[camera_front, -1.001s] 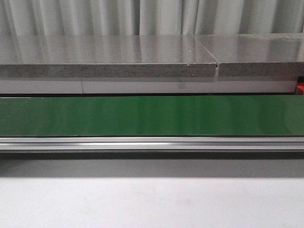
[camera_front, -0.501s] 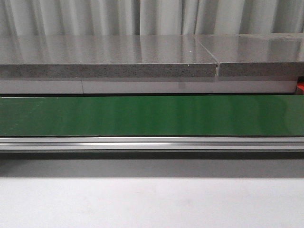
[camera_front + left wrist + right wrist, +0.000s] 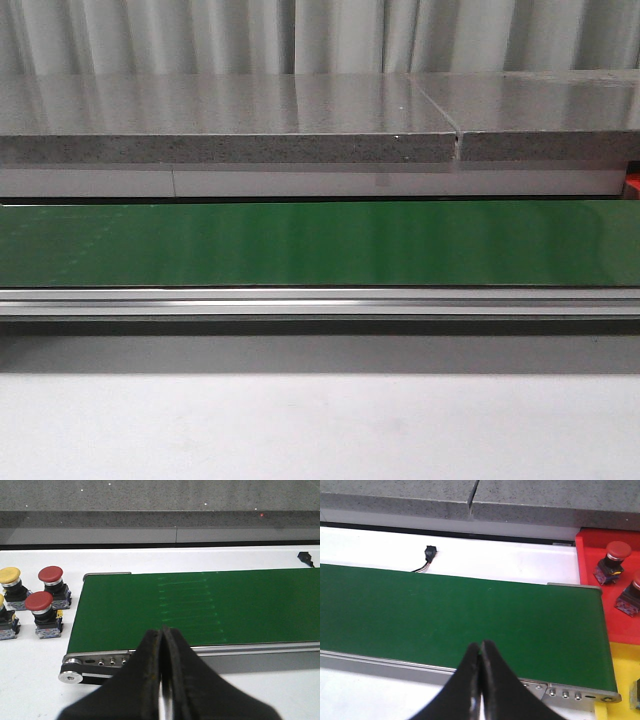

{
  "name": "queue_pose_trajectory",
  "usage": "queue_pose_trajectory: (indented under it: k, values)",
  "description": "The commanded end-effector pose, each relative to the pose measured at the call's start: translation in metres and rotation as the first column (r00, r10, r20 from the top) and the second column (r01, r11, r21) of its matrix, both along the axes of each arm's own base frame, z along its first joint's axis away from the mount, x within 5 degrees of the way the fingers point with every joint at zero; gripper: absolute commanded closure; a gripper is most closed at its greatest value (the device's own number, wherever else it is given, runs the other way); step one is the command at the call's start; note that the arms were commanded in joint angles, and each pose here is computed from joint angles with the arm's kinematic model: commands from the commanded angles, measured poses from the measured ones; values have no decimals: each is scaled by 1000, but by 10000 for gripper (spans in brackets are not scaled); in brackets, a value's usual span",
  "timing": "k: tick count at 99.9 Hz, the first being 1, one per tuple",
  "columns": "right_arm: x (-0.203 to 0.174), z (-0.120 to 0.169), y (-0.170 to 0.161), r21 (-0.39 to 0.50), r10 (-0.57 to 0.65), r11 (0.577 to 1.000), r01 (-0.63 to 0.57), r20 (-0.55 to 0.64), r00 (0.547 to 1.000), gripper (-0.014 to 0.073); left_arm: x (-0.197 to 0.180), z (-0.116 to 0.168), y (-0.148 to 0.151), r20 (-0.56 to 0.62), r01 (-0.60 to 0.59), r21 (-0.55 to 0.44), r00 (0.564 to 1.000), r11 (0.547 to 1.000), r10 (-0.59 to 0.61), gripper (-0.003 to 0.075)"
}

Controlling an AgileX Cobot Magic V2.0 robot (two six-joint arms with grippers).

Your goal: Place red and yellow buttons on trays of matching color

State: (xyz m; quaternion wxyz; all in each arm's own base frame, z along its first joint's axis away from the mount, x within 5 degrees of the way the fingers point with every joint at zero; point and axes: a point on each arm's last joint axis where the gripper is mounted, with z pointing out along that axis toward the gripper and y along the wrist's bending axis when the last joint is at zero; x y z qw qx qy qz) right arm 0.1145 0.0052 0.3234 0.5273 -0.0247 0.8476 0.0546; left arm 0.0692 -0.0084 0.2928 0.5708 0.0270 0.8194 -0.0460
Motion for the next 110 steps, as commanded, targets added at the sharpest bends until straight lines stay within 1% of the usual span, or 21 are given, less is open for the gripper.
queue_pose_trajectory:
  k: [1, 18, 21, 26, 30, 32, 37, 38, 40, 42, 44, 46, 53, 54, 56, 59, 63, 98, 105, 109, 110]
  values:
    - [2, 12, -1, 3, -18, 1000, 18, 77, 997, 661, 2, 15, -1, 89, 7, -22, 996, 1000, -5, 739]
    - [2, 12, -1, 3, -18, 1000, 18, 77, 997, 661, 2, 14, -1, 84, 7, -21, 996, 1000, -5, 730]
    - [2, 12, -1, 3, -18, 1000, 18, 77, 997, 661, 2, 14, -1, 82, 7, -21, 997, 1000, -5, 716]
    - [2, 12, -1, 3, -18, 1000, 18, 77, 997, 661, 2, 14, -1, 80, 7, -21, 997, 1000, -5, 672]
    - [2, 12, -1, 3, -18, 1000, 18, 77, 997, 661, 2, 14, -1, 80, 7, -21, 997, 1000, -5, 615]
    - [2, 12, -1, 3, -18, 1000, 18, 77, 997, 661, 2, 14, -1, 80, 7, -21, 997, 1000, -5, 569]
    - [2, 12, -1, 3, -18, 1000, 18, 77, 997, 661, 2, 14, -1, 80, 7, -21, 997, 1000, -5, 489]
    - [2, 12, -1, 3, -18, 1000, 18, 77, 997, 661, 2, 14, -1, 80, 7, -21, 997, 1000, -5, 460]
    - [2, 12, -1, 3, -18, 1000, 18, 77, 997, 661, 2, 14, -1, 80, 7, -21, 997, 1000, -5, 430]
    - [2, 12, -1, 3, -18, 1000, 18, 77, 997, 661, 2, 14, -1, 80, 7, -21, 997, 1000, -5, 367]
    - [2, 12, -1, 3, -18, 1000, 18, 77, 997, 661, 2, 14, -1, 80, 7, -21, 997, 1000, -5, 336]
    - [2, 12, -1, 3, -18, 1000, 18, 77, 997, 661, 2, 14, -1, 80, 7, -21, 997, 1000, -5, 274]
    - [2, 12, -1, 3, -18, 1000, 18, 77, 997, 661, 2, 14, -1, 82, 7, -21, 997, 1000, -5, 145]
    - [2, 12, -1, 3, -18, 1000, 18, 77, 997, 661, 2, 14, -1, 82, 7, -21, 997, 1000, -5, 145]
    - [2, 12, -1, 3, -18, 1000, 18, 77, 997, 661, 2, 14, -1, 82, 7, -21, 997, 1000, -5, 113]
    - [2, 12, -1, 3, -18, 1000, 18, 77, 997, 661, 2, 14, -1, 82, 7, -21, 997, 1000, -5, 93]
    - [2, 12, -1, 3, -18, 1000, 18, 77, 997, 661, 2, 14, -1, 82, 7, -21, 997, 1000, -5, 83]
    - [2, 12, -1, 3, -18, 1000, 18, 77, 997, 661, 2, 12, -1, 70, 7, -20, 998, 1000, -6, 84]
    - [2, 12, -1, 3, -18, 1000, 18, 77, 997, 661, 2, 16, 0, 87, 0, -24, 996, 1000, 2, 84]
    - [2, 12, -1, 3, -18, 1000, 18, 77, 997, 661, 2, 20, 1, 90, -18, -36, 996, 999, 21, 84]
    - [2, 12, -1, 3, -18, 1000, 18, 77, 997, 661, 3, 22, 1, 91, -31, -52, 995, 998, 36, 84]
